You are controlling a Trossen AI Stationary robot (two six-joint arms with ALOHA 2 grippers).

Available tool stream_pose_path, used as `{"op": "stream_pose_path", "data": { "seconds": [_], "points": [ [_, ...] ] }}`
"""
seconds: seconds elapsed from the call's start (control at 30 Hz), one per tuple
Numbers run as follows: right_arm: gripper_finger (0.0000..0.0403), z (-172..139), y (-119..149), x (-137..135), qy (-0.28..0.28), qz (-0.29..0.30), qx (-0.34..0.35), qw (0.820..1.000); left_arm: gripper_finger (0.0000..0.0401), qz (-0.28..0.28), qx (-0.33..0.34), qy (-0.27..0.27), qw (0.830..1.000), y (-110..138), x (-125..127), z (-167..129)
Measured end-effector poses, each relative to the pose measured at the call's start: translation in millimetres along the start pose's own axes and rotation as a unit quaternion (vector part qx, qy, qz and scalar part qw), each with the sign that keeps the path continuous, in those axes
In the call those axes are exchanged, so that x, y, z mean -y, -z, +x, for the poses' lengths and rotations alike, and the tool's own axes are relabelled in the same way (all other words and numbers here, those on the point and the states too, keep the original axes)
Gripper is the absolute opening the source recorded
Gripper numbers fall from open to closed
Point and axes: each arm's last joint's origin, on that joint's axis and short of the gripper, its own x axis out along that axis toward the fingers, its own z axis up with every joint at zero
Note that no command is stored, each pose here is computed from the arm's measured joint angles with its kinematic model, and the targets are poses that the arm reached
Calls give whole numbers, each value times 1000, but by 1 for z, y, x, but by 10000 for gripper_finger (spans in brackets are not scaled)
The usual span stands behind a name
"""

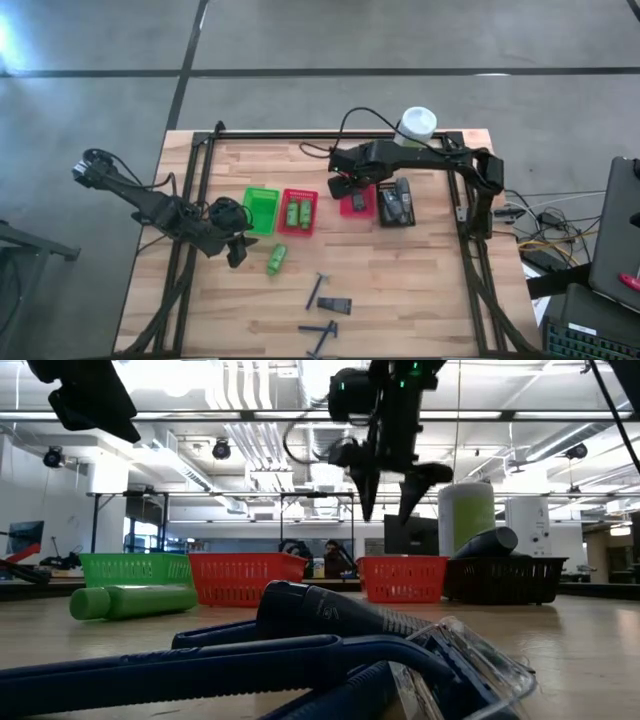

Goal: Pick & Place Travel size toiletries
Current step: Put the black shaving cream into the right red basket

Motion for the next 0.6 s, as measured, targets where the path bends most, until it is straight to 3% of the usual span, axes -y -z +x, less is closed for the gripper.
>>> {"op": "stream_pose_path", "data": {
  "seconds": [0.2,0.33,0.6],
  "points": [
    [310,-32,32,-19,-38,-53,25,998,206,-5,-2,0,1000,0,0,0],
    [318,-48,65,-33,-61,-122,25,990,206,-5,-2,0,1000,0,0,0],
    [315,-68,154,-62,-118,-301,26,946,206,-5,-2,0,1000,0,0,0]
  ]
}}
